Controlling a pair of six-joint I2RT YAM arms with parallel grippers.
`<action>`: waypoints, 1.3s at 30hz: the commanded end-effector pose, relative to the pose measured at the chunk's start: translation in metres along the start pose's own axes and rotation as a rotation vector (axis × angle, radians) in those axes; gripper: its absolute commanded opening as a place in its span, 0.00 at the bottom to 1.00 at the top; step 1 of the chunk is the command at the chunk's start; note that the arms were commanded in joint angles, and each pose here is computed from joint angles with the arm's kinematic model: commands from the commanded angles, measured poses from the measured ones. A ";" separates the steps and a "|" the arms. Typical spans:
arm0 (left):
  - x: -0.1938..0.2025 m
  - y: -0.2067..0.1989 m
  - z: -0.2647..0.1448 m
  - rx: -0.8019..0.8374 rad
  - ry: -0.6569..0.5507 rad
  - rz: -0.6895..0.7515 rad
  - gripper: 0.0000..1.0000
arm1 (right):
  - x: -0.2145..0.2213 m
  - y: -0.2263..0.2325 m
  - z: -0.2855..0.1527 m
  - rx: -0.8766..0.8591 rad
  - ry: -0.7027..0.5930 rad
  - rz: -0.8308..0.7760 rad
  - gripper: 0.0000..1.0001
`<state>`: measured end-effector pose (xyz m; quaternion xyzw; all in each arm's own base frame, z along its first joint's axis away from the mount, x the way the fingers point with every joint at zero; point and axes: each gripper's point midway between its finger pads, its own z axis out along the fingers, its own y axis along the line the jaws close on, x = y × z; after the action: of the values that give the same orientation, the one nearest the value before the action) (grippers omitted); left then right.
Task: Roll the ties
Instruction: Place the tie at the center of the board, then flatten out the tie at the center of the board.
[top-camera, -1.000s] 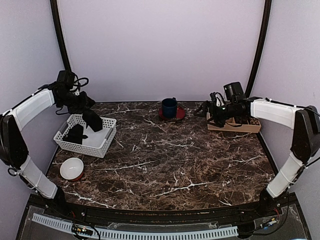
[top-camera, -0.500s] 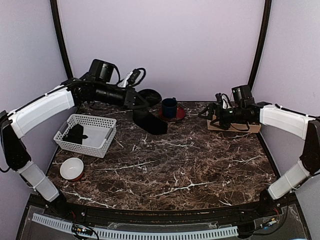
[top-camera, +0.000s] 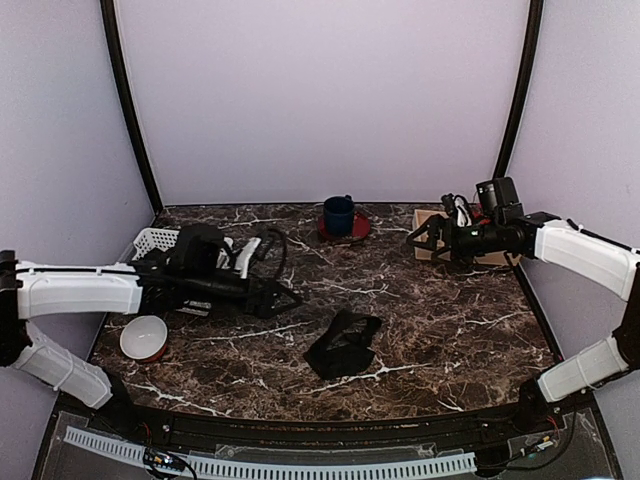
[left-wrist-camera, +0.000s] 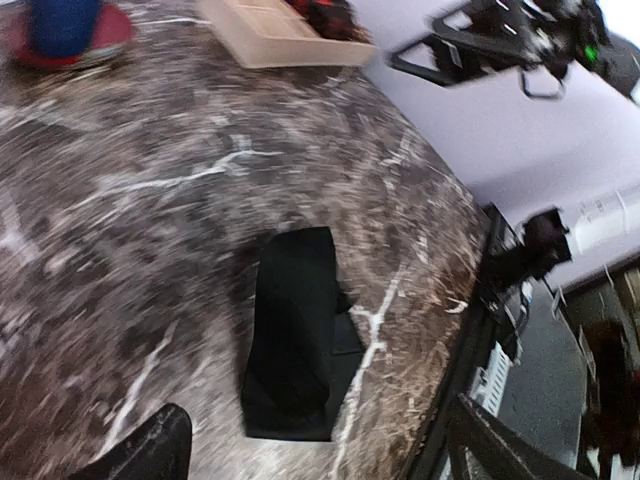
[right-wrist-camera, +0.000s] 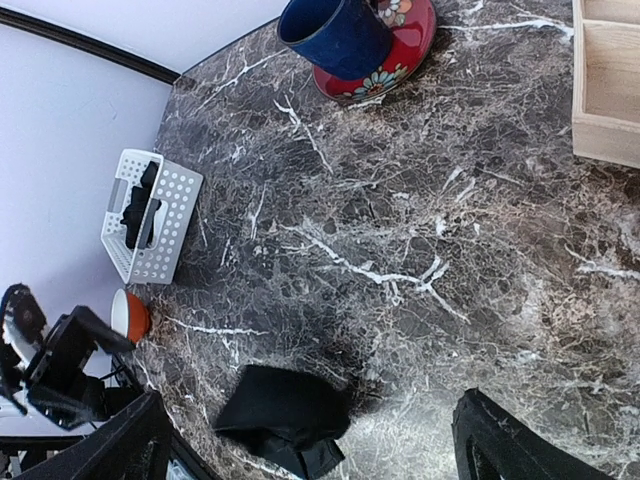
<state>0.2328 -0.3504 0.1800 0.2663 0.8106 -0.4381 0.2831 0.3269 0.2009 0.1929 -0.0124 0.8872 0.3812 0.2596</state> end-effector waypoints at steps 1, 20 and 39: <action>-0.017 0.058 -0.073 -0.245 -0.291 -0.054 0.93 | 0.018 0.003 -0.002 -0.018 0.053 -0.023 1.00; 0.004 -0.010 0.087 -0.111 0.482 0.533 0.67 | 0.065 -0.041 0.001 -0.005 0.092 0.213 0.98; 0.065 0.041 0.182 -0.370 0.627 0.312 0.45 | 0.074 -0.060 -0.021 0.052 0.067 0.240 0.99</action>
<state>0.2429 -0.4831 0.0343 0.4965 0.8427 -0.1666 0.1250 0.2644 0.1583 0.1259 0.0965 0.9005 0.3873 0.1729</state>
